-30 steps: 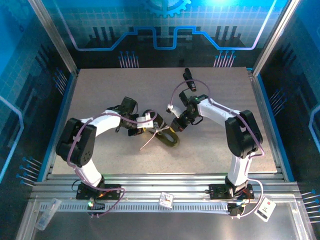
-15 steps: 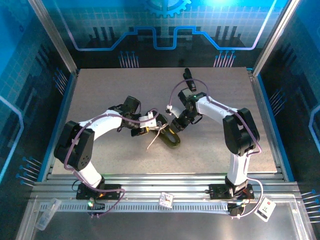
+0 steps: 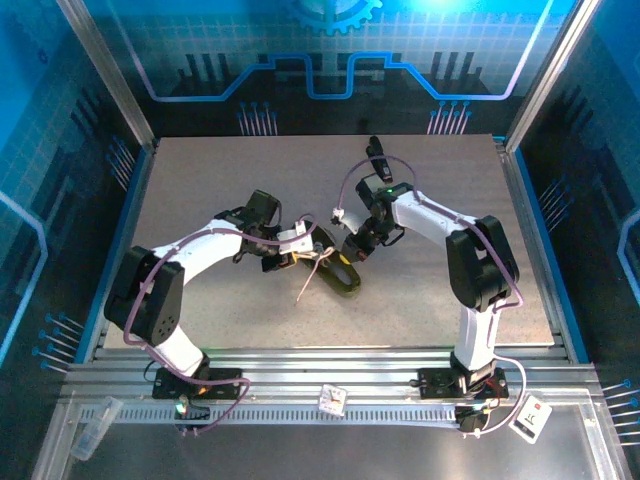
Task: Tie the shoes
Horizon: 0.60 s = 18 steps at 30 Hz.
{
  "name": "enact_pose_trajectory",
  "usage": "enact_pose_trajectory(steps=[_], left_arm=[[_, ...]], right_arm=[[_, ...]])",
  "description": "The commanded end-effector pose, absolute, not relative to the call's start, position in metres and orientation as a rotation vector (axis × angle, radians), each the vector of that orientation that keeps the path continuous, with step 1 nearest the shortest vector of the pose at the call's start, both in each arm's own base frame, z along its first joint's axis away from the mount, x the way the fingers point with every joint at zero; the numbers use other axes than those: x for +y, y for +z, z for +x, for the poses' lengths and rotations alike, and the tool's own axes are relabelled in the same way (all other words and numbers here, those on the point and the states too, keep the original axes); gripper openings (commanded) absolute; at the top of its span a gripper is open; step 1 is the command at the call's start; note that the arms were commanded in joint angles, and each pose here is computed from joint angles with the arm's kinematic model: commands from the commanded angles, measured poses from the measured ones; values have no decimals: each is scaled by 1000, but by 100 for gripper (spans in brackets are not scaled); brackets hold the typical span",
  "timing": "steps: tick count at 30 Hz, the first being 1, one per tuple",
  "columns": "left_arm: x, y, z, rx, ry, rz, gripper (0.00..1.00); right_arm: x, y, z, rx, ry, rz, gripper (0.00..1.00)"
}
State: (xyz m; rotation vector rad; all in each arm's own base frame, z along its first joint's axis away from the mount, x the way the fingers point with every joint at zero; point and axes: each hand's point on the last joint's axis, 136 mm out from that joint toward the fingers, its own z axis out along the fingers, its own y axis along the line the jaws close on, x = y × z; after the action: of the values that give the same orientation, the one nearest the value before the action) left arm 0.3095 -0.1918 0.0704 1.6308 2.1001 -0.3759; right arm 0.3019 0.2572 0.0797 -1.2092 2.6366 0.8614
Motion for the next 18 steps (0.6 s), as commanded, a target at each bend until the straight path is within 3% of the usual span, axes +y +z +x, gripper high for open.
enact_pose_trajectory(steps=[1, 18], left_arm=[[-193, 84, 303, 2138, -385, 1601, 0], [-177, 43, 250, 2439, -483, 1475, 0]], right_arm=[[248, 95, 317, 2628, 811, -1124, 0], [206, 53, 366, 2815, 652, -807, 0]])
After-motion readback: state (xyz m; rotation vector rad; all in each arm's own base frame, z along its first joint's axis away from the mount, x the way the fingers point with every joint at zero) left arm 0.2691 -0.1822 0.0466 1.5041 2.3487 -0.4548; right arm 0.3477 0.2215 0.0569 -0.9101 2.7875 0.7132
